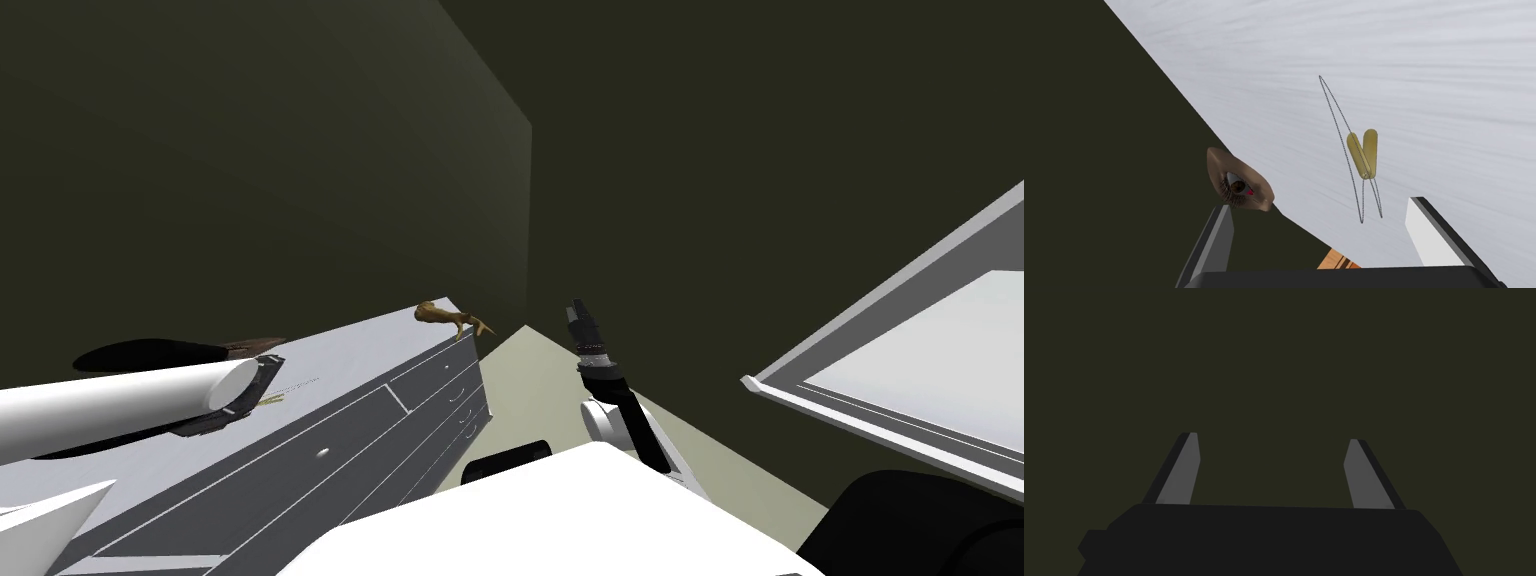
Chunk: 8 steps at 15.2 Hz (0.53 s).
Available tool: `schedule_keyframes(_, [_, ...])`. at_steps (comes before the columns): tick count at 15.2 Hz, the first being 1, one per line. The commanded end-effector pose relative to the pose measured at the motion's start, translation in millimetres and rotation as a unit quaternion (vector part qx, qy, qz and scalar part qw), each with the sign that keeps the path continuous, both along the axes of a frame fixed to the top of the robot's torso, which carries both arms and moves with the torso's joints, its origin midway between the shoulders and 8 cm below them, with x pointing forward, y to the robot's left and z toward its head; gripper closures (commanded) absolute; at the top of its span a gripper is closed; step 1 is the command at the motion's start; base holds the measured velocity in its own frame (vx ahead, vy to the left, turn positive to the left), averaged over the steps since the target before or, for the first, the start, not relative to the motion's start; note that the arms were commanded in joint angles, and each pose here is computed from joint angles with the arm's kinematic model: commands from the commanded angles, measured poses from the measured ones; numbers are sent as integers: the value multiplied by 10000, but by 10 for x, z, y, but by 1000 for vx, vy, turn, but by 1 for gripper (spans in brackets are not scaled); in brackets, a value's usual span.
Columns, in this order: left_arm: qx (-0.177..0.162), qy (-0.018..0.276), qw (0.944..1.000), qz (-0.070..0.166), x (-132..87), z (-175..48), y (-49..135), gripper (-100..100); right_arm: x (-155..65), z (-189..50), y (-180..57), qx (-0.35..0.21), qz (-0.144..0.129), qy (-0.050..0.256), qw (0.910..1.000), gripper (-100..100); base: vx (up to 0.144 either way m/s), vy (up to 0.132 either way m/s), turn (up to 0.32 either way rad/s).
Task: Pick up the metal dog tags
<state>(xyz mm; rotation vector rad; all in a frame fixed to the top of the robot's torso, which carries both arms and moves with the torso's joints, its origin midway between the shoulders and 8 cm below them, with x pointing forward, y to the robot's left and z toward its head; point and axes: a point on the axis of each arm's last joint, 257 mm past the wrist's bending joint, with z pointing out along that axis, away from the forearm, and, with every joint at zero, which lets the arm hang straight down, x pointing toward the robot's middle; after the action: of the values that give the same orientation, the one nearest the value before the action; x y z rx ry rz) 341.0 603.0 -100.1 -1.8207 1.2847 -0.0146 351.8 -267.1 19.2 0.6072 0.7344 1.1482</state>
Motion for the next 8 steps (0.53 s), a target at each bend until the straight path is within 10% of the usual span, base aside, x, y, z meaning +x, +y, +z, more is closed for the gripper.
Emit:
schedule_keyframes(1, [-89, 144, 9998, 137, -79, -48, 35, -100, 0, 0, 0, 0, 0, 0, 10000, 0, 70, -26, 33])
schedule_keyframes(8, [-337, 512, 9971, 450, -313, -217, 115, -100, 0, 0, 0, 0, 0, 0, 10000, 0, 49, -18, 33])
